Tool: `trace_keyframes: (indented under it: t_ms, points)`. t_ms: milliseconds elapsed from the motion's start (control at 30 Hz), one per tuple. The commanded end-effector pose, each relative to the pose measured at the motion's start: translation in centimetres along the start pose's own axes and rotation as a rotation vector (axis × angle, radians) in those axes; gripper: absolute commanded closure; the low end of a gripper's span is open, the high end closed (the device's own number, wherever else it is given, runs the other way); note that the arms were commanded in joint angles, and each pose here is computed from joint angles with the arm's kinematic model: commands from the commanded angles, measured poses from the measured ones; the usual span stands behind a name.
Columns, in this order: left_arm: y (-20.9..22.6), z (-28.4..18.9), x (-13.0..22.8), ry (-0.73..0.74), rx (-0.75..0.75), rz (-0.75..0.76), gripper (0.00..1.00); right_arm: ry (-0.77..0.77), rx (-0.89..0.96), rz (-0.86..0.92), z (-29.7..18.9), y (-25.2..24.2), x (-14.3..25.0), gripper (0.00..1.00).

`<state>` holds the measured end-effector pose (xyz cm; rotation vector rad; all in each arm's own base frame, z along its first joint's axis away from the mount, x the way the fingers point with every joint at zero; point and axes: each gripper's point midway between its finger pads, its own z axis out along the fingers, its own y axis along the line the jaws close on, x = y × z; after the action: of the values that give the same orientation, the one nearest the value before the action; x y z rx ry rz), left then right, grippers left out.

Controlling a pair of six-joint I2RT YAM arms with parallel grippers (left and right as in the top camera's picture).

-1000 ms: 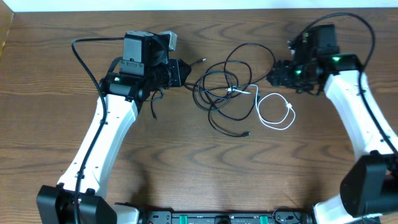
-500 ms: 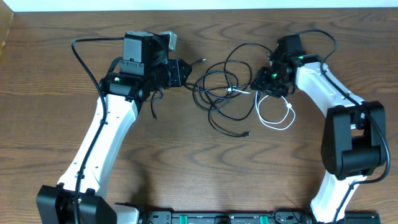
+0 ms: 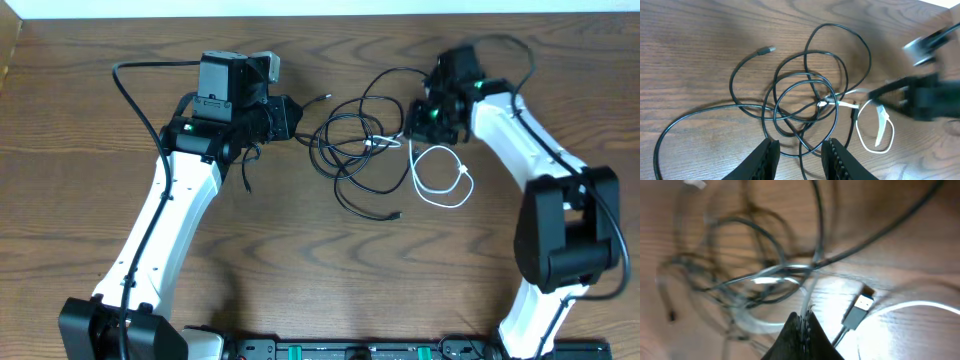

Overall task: Untangle cables
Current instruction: 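Lift the white cable with the right gripper and carry it off the table's far right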

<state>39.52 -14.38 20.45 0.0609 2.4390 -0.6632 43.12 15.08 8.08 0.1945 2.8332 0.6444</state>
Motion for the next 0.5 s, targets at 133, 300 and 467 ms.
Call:
trace_keyframes:
  t_ms: [133, 300, 467]
  points:
    - [-0.1, -0.4, -0.5, -0.017, -0.007, 0.018, 0.67, -0.382, -0.158, -0.314, -17.9, 11.8, -4.3, 0.99]
    - [-0.1, -0.4, -0.5, -0.017, -0.007, 0.018, 0.67, -0.502, -0.199, -0.386, -24.3, 15.5, -3.1, 0.98]
    - [-0.1, -0.4, -0.5, -0.017, -0.007, 0.019, 0.67, -0.623, -0.165, -0.403, -28.5, 16.3, -2.5, 0.98]
